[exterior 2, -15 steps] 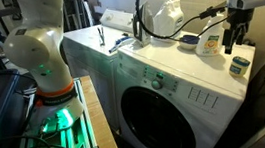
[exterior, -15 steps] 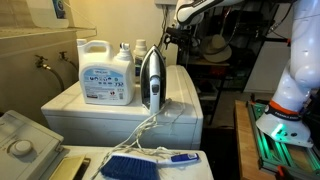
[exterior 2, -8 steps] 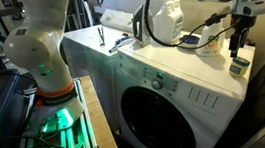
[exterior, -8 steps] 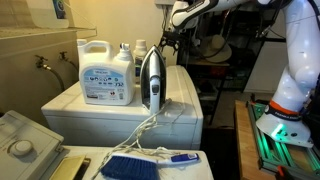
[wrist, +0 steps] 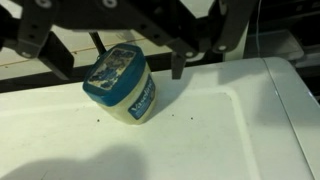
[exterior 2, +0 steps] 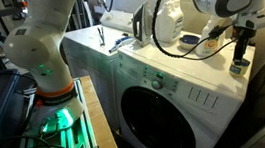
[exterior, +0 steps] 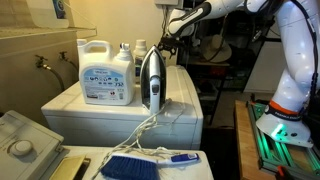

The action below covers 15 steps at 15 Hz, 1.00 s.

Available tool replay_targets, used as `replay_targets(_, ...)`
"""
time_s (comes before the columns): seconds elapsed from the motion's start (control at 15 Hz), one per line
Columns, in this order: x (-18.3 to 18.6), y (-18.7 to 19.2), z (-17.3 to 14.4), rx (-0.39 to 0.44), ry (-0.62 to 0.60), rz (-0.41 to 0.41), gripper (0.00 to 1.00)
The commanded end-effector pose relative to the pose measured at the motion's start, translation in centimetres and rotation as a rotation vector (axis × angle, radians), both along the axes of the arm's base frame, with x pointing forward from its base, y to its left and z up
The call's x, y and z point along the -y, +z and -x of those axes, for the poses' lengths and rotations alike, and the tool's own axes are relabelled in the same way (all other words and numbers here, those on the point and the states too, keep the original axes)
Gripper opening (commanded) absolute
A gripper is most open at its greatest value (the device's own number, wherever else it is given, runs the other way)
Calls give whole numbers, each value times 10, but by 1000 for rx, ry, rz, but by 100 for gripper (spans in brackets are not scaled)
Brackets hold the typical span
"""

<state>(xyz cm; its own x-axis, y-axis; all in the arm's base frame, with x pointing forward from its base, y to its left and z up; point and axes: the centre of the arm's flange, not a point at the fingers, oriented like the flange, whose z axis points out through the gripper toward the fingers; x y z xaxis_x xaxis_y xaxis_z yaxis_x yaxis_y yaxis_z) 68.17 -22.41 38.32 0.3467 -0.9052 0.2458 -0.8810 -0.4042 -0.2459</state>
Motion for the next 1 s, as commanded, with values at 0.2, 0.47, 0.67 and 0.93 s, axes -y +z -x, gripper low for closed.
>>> replay_targets(0.2, 17, -23, -12, 15, 24, -45, 100)
replay_targets(0.47, 18, -35, -12, -21, 29, -87, 92)
replay_targets(0.67, 13, -36, -9, -64, 35, -150, 75)
replay_targets(0.93, -7, -34, -1, -157, 55, -263, 38)
